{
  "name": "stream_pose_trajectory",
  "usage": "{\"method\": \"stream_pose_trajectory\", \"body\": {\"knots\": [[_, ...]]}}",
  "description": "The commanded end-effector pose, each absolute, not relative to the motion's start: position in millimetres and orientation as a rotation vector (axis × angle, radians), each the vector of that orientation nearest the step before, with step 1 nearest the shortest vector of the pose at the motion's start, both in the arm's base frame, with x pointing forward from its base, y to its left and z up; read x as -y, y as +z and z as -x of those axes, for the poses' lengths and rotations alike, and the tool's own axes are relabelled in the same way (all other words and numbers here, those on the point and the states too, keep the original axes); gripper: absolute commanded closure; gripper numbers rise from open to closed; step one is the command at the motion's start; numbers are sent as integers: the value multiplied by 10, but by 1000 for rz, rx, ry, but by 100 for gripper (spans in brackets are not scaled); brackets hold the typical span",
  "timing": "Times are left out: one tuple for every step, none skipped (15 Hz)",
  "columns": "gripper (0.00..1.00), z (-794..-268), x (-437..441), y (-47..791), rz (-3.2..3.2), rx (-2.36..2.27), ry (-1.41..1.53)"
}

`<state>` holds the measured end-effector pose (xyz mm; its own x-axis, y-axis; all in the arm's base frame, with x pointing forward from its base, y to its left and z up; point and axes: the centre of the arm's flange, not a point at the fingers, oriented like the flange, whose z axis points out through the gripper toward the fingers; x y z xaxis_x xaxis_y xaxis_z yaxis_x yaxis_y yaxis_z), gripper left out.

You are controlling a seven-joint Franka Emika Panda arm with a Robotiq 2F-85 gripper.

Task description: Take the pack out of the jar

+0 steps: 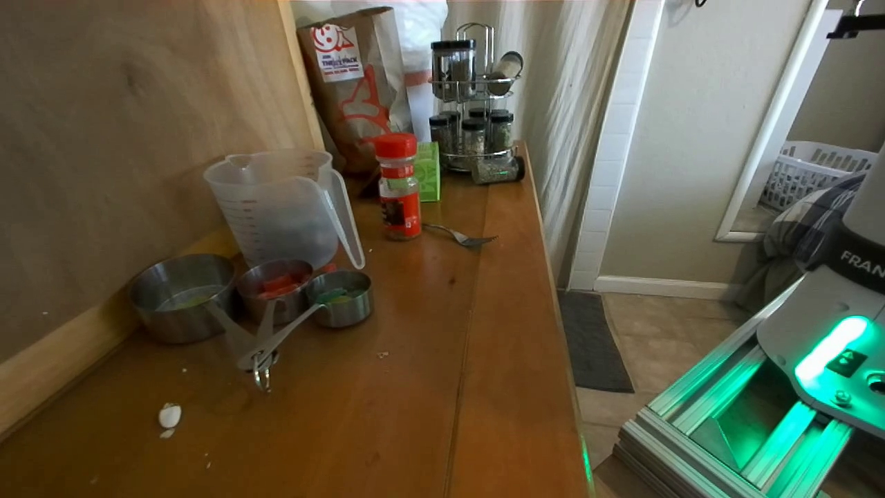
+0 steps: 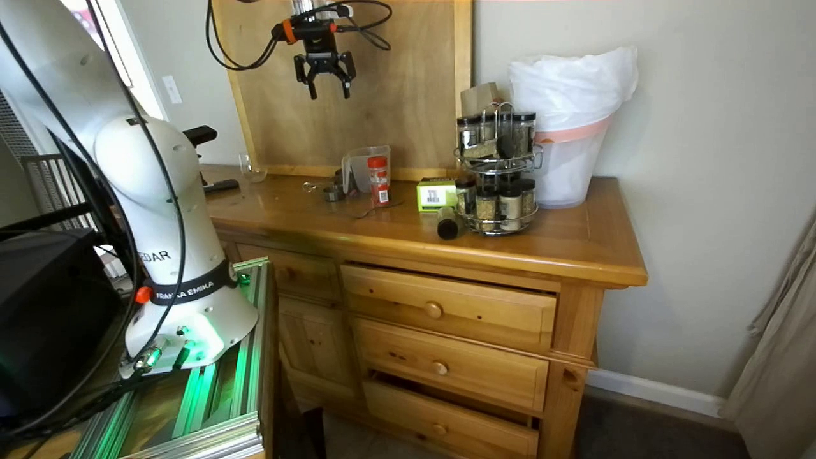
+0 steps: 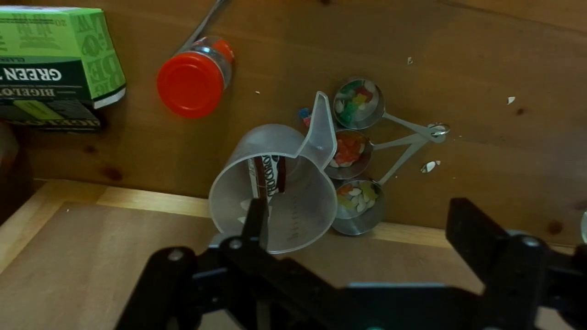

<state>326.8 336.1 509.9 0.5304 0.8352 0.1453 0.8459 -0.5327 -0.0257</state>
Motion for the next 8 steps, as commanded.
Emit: {"method": "stream_pose_trajectory", "body": {"knots": [[0, -3256, -3349, 5130, 2666, 1468, -186], [0, -3234, -3337, 5168, 2666, 1469, -200], [0, -3222, -3332, 5192, 2665, 1469, -208], [0, -3263, -3388, 5098, 2653, 1482, -193], [0, -3309, -3487, 4992, 2653, 1486, -219], [0, -3341, -3580, 4898, 2646, 1481, -228], [0, -3369, -3685, 4801, 2645, 1485, -222], [0, -3383, -3763, 4711, 2652, 1489, -210]]}}
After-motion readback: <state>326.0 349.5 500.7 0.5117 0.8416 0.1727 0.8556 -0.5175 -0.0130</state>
